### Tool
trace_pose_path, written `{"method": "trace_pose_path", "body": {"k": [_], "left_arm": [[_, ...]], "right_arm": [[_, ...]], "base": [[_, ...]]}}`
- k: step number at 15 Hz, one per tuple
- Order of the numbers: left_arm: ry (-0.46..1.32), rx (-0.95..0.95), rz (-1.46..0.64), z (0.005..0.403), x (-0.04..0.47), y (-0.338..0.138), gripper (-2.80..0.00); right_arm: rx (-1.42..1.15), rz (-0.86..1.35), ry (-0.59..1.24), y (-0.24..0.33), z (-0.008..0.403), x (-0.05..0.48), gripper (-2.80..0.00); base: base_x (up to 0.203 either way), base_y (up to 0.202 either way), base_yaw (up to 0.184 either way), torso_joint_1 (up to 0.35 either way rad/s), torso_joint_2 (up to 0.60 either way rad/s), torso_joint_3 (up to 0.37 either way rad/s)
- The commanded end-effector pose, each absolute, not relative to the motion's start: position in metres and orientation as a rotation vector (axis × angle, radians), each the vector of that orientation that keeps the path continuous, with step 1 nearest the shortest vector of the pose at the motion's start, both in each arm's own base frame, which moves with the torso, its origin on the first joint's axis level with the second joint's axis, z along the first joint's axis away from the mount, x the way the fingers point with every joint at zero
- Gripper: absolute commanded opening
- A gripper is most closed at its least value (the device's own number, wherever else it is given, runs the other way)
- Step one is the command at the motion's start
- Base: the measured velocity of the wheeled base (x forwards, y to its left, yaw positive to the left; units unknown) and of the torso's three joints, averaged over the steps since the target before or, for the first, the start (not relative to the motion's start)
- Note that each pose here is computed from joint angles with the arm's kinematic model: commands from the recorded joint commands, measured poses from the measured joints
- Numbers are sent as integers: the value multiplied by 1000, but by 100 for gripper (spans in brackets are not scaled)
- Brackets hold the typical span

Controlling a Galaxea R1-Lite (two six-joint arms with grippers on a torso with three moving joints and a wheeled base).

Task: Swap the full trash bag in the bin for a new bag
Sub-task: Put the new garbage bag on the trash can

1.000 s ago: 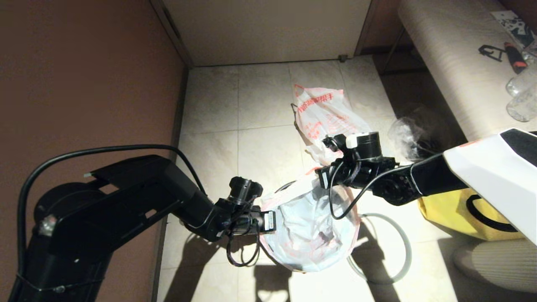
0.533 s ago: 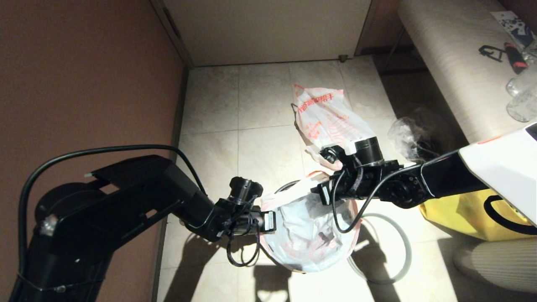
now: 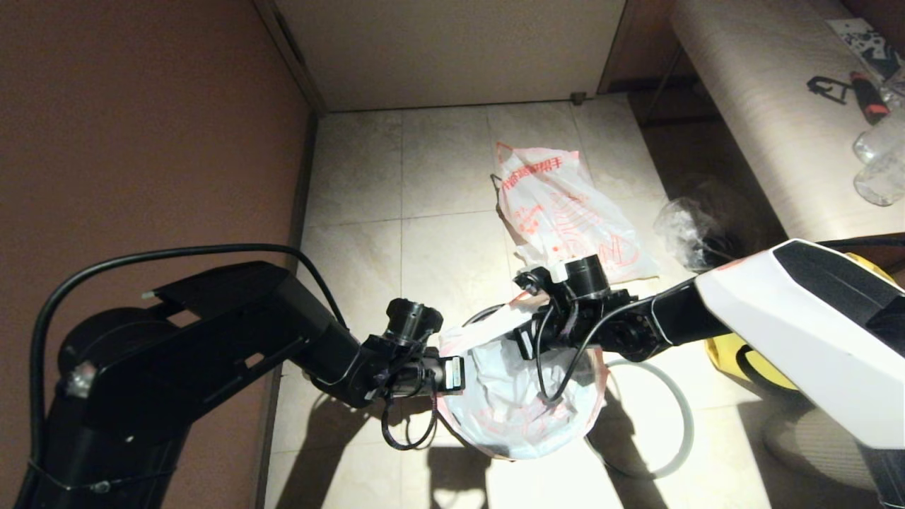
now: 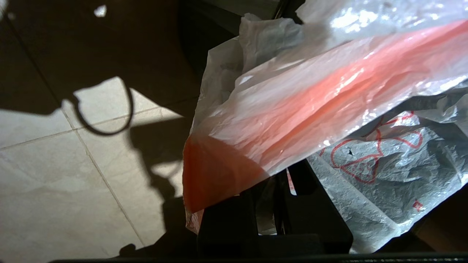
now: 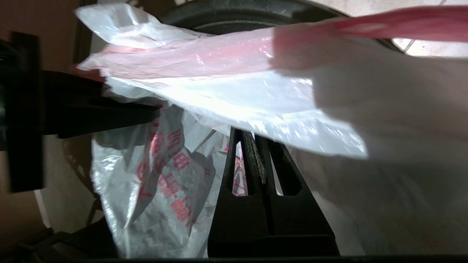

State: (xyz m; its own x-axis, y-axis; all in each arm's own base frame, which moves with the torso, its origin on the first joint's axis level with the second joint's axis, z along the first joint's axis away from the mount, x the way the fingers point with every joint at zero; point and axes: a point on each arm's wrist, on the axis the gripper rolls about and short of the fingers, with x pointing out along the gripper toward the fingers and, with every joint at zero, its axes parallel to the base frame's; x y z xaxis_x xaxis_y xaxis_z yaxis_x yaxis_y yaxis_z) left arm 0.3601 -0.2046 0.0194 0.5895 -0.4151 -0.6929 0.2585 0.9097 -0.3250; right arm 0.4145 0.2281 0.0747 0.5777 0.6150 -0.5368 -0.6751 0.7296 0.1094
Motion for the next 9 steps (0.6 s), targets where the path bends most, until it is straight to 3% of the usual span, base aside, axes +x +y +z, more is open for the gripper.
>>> {"method": "trace_pose_path", "body": {"k": [1, 9], "left_arm": [[837, -205, -401, 20, 360, -205, -280], [824, -200, -408, 17, 359, -208, -280]], "right_arm": [[-125, 763, 611, 236, 49, 423, -280], [-103, 731, 477, 253, 77, 421, -280]], "base": [[0, 0, 0, 0, 0, 0], [0, 0, 0, 0, 0, 0]]}}
